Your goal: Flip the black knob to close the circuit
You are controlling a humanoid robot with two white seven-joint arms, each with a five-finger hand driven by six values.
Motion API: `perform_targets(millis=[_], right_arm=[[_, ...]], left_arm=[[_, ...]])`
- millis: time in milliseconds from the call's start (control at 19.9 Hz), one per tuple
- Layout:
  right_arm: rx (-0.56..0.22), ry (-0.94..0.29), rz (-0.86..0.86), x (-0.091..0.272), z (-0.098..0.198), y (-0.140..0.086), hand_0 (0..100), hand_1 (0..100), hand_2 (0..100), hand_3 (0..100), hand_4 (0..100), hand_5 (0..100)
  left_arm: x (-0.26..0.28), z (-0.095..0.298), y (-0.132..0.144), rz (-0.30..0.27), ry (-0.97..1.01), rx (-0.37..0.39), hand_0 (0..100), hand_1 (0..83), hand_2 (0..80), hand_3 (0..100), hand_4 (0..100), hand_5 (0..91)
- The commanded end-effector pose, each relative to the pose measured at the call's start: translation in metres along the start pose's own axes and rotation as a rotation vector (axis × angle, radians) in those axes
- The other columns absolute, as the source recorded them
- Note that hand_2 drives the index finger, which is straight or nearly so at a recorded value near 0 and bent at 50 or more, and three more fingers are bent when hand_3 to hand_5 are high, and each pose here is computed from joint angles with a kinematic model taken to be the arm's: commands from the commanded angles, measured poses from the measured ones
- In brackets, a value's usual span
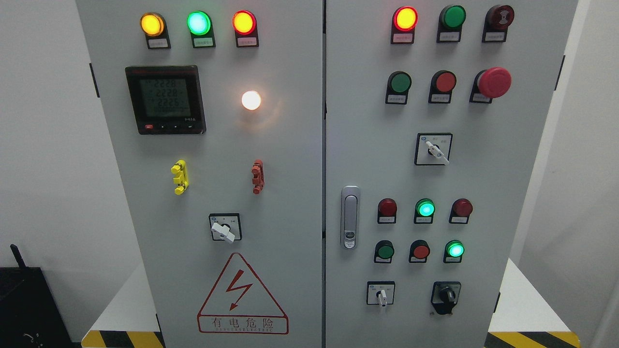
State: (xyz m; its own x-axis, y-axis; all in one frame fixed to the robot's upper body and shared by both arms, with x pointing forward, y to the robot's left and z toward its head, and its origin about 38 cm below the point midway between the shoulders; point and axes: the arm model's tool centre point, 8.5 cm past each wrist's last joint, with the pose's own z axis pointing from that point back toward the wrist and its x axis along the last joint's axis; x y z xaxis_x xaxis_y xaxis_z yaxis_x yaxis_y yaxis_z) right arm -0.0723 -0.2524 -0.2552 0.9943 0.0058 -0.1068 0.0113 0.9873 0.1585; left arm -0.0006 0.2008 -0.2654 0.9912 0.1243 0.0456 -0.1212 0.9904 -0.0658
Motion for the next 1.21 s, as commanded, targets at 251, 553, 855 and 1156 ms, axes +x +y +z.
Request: perform_targets(millis=[251,553,855,1156], right_arm=[[-0.017,-0.146,0.011,0.047,0.004,-0.019,0,3,0,0,0,0],[-0.011,-0.744,0.069,0.189,0.068,-0.004,0,2,0,0,0,0],[0.173,-1.294,0.126,0.298,0.246,0.047,0,6,12,35,36,27],[0.077,-1.622,0.245,0.311,0.377,0.07,0,14,46,67,59,57]], left_arm=[[0.0,0.0,0.0,0.0,0.001,0.0,12,55.6,0.0,0,0,0.0],[0.0,0.0,0.0,0.0,0.001,0.0,12,55.6,0.0,0,0,0.0],[0.0,0.0,0.0,0.0,0.001,0.0,12,55.6,0.0,0,0,0.0],[-0.001,0.0,0.0,0.001,0.002,0.0,12,55.6,0.0,0,0,0.0]])
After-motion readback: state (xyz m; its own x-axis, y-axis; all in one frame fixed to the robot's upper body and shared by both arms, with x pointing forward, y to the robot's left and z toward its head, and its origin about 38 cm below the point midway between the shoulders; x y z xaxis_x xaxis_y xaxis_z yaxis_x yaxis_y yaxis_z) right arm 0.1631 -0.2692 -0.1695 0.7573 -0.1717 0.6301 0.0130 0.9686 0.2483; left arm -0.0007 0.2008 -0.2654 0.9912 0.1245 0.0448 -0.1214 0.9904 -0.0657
